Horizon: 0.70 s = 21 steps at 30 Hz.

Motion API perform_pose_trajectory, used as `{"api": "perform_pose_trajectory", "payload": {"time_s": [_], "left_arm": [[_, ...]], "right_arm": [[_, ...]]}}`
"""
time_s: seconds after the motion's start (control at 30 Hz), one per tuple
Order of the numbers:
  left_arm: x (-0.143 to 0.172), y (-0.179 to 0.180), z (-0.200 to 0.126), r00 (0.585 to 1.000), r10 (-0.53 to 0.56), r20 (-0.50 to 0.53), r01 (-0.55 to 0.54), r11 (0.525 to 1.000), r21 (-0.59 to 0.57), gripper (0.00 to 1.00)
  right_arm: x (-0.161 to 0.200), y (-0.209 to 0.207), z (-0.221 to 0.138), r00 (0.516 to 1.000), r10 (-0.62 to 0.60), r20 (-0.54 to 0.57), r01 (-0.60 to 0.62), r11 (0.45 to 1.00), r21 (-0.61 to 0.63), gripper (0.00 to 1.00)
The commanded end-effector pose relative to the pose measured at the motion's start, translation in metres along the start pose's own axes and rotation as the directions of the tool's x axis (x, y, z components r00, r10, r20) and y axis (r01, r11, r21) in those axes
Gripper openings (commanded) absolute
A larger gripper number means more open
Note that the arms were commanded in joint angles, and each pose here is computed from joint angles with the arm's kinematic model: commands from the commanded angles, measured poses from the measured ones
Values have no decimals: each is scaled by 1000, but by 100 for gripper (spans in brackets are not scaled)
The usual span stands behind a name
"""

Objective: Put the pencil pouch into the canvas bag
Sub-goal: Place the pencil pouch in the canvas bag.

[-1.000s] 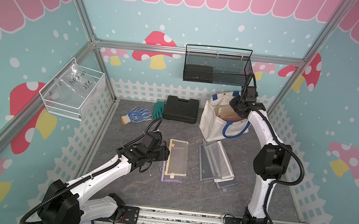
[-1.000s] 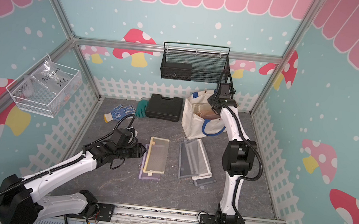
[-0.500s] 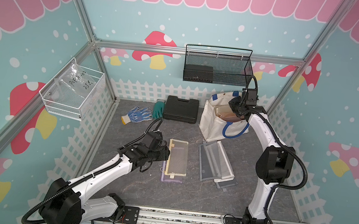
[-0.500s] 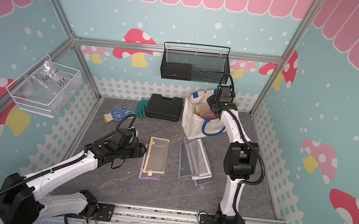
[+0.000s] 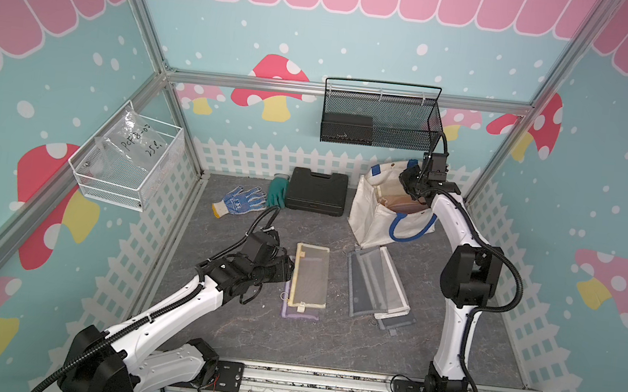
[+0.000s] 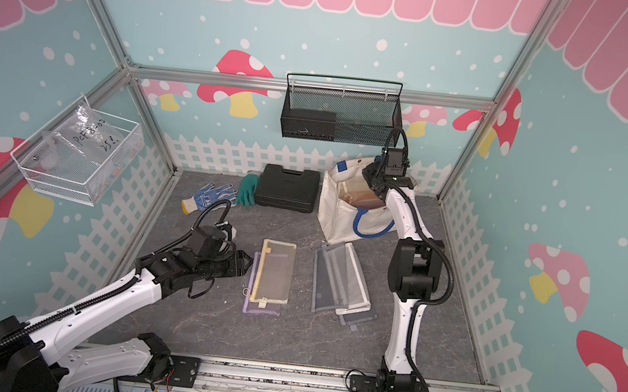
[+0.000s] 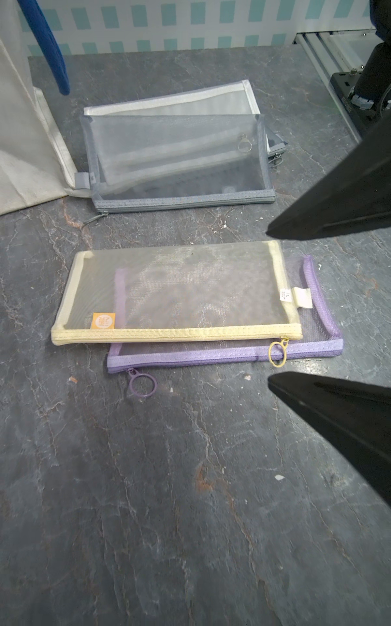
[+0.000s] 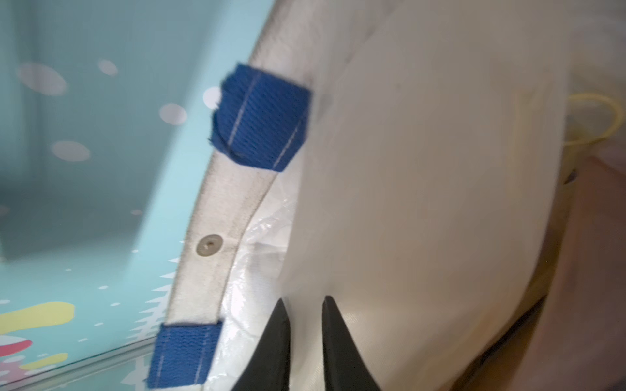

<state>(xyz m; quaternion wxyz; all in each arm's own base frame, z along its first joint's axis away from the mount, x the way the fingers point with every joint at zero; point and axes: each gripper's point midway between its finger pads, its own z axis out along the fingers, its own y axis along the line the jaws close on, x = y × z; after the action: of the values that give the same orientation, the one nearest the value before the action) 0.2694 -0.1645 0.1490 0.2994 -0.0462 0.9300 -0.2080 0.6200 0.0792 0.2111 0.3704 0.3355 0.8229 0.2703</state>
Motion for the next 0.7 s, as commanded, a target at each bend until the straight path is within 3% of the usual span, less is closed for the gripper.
{"api": "perform_pose_trajectory", "payload": {"time_s": [0.0,0.17,0.4,0.67], "left_arm": [[3,10,-3,1000,7,0,-7,999,-37,64],[3,9,-1,1000,4,-6,-4,999,-37,64],[-1,8,0,1000,3,0,-3,999,-39,64],[0,6,4,1000,-1,-16,1,999,-33,64]], "right_arm": [[6,-7,-3,999,-50,-18,50,998,23,23],[1,-8,-14,996,-85,-4,85,996,23,28],[-25,38,-54,975,-209,74,214,975,-65,55],[-33,58,-108,932,-344,117,353,933,-68,69]]}}
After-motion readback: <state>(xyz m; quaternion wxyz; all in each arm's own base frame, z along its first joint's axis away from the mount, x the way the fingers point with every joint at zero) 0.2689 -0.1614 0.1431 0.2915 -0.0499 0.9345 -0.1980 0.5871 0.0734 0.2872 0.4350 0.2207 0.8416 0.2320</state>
